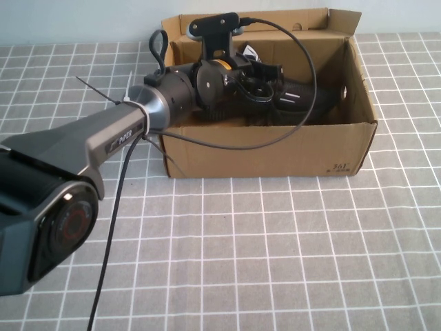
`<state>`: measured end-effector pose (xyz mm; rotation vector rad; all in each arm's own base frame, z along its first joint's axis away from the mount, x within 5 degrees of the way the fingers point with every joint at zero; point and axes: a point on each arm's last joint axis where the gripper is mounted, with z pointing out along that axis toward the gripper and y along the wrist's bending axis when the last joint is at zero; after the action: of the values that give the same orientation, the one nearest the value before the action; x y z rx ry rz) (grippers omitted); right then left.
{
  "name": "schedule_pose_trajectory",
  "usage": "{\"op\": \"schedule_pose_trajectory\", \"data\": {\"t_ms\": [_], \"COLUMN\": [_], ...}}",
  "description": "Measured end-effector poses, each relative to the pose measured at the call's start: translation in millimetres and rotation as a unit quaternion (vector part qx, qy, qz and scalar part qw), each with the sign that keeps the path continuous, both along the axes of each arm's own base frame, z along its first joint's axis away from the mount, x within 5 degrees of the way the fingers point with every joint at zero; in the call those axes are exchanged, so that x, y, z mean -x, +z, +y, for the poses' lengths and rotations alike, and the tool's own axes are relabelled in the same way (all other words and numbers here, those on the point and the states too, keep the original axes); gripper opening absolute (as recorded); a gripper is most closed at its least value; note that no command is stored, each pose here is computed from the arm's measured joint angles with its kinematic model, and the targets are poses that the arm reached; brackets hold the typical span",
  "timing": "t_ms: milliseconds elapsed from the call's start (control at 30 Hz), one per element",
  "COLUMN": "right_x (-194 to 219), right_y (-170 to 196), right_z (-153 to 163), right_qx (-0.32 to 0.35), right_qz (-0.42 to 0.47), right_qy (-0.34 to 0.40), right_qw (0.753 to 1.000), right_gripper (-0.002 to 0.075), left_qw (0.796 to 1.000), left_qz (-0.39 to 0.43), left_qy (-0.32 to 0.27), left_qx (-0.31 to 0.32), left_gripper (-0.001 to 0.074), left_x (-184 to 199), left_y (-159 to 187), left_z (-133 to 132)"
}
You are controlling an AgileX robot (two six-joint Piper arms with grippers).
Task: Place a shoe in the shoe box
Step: Adjust the shoe
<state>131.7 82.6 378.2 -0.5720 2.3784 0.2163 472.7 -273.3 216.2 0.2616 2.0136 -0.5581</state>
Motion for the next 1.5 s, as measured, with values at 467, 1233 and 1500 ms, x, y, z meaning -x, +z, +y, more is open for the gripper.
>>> {"op": "schedule_pose_trajectory", "data": {"t_ms": [467,1233,1500], "right_x": [0,0,0], "right_y": [0,-1,-1], "right_z": [0,0,0], "right_qx": [0.0,0.001,0.0], "right_qz": [0.0,0.002,0.002], "right_qy": [0.0,0.0,0.0], "right_qw": [1.0,1.0,1.0], "right_gripper": [-0.0016,-0.0016,-0.0016], "left_qw": [1.0,0.995,0.988], "left_qz": [0.002,-0.015,-0.044], "left_qy": [-0.009,-0.069,-0.086], "left_qx": [-0.02,-0.072,-0.117], "left_gripper": [0.0086,0.0379,0.0053], "left_x": [-1,40,80], "left_y": [-14,99,167], "left_z": [-3,21,44]}}
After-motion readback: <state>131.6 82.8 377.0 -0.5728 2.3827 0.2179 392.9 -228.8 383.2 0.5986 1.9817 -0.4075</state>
